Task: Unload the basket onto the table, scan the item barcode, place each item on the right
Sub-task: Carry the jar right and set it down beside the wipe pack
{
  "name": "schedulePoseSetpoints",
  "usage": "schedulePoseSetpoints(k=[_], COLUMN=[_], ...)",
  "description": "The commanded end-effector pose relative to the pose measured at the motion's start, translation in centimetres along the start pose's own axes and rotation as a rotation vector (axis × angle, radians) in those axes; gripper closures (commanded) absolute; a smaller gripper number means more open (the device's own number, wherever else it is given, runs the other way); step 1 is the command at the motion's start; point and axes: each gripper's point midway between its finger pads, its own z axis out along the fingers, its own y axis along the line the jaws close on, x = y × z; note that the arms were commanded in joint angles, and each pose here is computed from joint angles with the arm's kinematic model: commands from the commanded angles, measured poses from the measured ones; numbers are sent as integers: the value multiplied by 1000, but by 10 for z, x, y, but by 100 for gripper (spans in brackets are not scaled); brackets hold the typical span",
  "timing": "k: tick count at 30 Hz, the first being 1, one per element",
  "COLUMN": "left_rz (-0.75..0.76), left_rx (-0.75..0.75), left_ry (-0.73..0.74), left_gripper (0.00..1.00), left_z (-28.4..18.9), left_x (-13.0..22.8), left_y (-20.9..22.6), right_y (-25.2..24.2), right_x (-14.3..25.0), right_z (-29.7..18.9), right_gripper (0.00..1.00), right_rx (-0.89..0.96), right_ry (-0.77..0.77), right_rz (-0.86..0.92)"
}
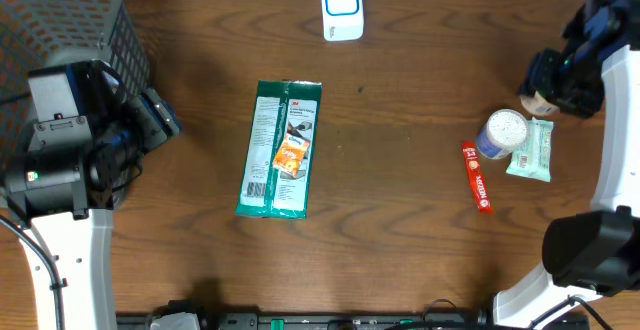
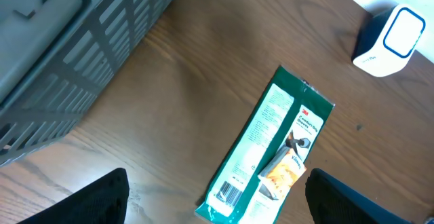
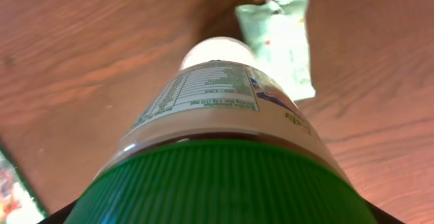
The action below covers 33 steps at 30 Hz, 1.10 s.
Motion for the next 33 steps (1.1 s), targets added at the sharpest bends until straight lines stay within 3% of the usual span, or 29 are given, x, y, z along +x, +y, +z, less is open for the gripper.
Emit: schedulePoseSetpoints(k=[1, 15, 21, 28, 29, 30, 32, 33], left_rz=[9, 9, 9, 9, 9, 9, 9, 9], left_rx=[-9, -9, -9, -9, -9, -9, -9, -9], left_ry=[-1, -1, -1, -1, -1, -1, -1, -1], left_gripper=[19, 19, 18, 19, 19, 19, 19, 19], left_z=[0, 0, 0, 0, 0, 0, 0, 0], left_x=[-1, -1, -1, -1, -1, -1, -1, -1], left_y=[2, 2, 2, 2, 2, 2, 2, 2], right_y=[-35, -141, -156, -159, -159, -159, -158, -158], right_x=[-6, 10, 17, 34, 36, 39, 42, 43], right_z=[21, 127, 151, 173, 176, 180, 184, 185], right_gripper=[99, 99, 99, 99, 95, 73, 47, 44], right_rx=[121, 134, 24, 29, 30, 30, 31, 32], right_ry=[-14, 2, -4, 11, 12, 15, 17, 20], right_rz=[152, 572, 662, 677, 677, 677, 677, 677])
